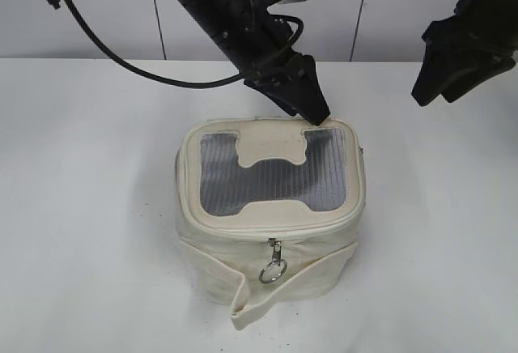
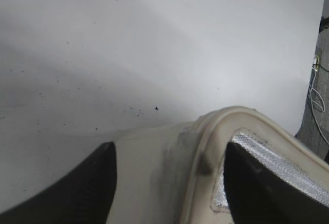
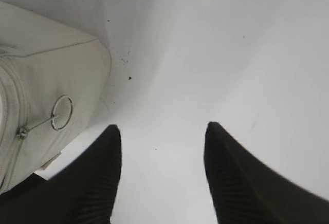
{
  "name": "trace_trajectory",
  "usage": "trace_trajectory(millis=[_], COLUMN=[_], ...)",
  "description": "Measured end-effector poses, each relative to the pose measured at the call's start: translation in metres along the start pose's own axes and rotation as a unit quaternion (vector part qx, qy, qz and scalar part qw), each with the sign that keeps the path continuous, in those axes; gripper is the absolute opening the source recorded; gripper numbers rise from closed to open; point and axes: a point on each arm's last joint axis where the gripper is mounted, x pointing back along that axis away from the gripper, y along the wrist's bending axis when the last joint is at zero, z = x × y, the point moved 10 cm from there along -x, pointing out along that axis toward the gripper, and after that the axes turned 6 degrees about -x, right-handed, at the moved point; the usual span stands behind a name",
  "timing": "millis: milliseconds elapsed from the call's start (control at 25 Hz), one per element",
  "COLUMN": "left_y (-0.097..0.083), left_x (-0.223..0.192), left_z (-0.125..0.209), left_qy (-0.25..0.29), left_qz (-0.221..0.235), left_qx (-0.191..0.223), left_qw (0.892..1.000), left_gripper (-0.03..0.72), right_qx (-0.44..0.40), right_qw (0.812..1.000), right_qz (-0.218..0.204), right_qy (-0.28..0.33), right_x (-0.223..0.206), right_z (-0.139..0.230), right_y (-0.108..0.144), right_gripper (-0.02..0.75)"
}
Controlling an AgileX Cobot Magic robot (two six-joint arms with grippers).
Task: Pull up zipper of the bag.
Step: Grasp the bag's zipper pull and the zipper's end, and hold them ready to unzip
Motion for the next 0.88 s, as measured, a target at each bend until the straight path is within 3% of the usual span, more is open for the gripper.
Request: trace_trajectory(millis=[400,520,640,680,880], left_y=[-0.006,-0.007,-0.009,-0.009,-0.009], left_x=[-0.02,-0.021,-0.022,-0.022,-0.02], left_z=[0.007,0.008,0.009,0.009,0.009], left_qy=[0.031,0.039,0.043,0.044,0.044], left_qz=[-0.002,-0.006,-0.005,-0.005,-0.006], left_qx=[-0.019,-0.026,-0.028,-0.026,-0.027], left_qw=[0.999,0.999,0.999,0.999,0.999], left_gripper=[0.486,0.363,0.12,0.078,0.066], right_qx=[-0.029,-0.031,-0.033,-0.034,-0.016], right_qw=[0.999,0.999,0.999,0.999,0.999], right_qz=[-0.024,-0.03,-0.033,-0.033,-0.04], right_qy=[0.017,0.015,0.015,0.017,0.022], right_x=[-0.01,-0.01,-0.01,-0.01,-0.005], right_z=[0.011,0.011,0.012,0.013,0.032], right_y=[0.007,0.009,0.01,0.011,0.018], right_gripper=[0.408,0.408,0.408,0.408,0.408])
